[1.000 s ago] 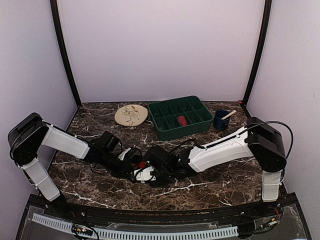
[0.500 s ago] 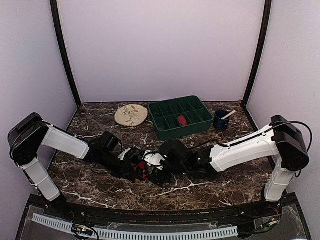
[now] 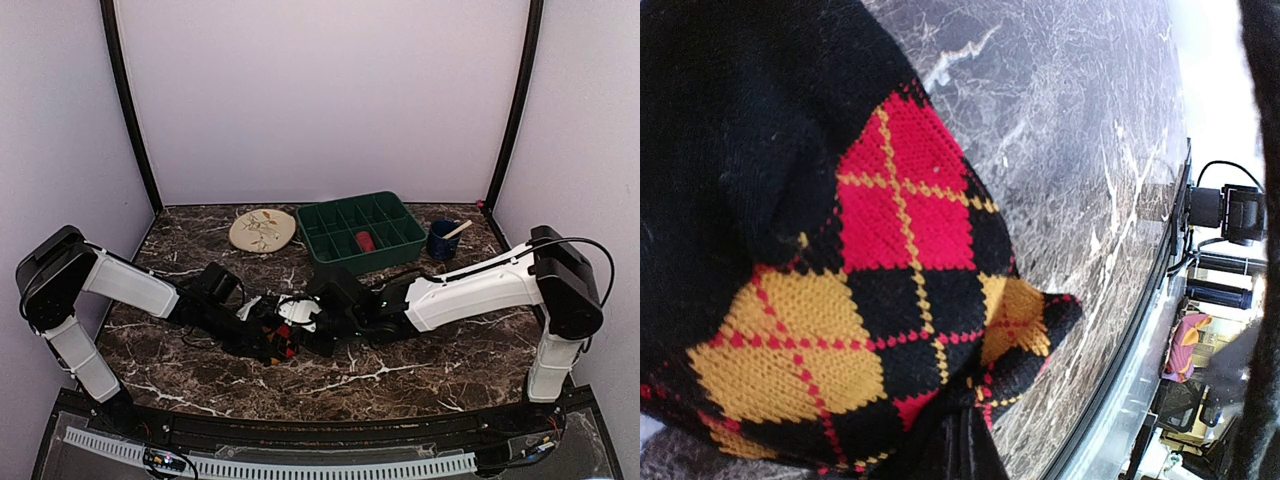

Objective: Roll the socks
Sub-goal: Roll the sock at the center of the board.

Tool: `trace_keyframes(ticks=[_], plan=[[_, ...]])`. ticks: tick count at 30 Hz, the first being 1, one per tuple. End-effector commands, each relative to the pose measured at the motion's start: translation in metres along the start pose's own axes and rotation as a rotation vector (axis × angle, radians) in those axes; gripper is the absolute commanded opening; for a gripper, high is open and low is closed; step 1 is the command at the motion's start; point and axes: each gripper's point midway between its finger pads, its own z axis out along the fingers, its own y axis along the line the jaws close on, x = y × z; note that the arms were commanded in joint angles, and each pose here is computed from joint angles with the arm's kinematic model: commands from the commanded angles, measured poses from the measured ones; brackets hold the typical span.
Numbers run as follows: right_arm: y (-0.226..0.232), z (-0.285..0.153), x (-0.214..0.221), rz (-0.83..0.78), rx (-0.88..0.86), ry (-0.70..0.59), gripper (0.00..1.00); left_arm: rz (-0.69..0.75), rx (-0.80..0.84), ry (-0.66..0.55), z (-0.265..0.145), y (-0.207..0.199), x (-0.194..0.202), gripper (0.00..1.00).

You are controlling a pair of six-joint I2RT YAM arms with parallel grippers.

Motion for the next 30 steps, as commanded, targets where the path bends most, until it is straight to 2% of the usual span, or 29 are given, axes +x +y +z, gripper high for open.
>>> trace_keyframes(ticks=[1, 5, 10, 30], plan=[[0.029, 0.008, 0.021, -0.178, -0.044, 0.075, 0.45, -0.109, -0.137, 0.073, 0.002, 0.039, 0.03, 0.0], [0.043, 0.017, 0.041, -0.299, -0.038, 0.147, 0.49, -0.11, -0.143, 0.069, 0.002, 0.039, 0.028, 0.0], [0.047, 0.024, 0.044, -0.369, -0.021, 0.149, 0.52, -0.113, -0.137, 0.071, 0.003, 0.038, 0.028, 0.0], [0.046, 0.046, 0.051, -0.549, -0.003, 0.157, 0.43, -0.118, -0.13, 0.078, 0.004, 0.038, 0.028, 0.0]])
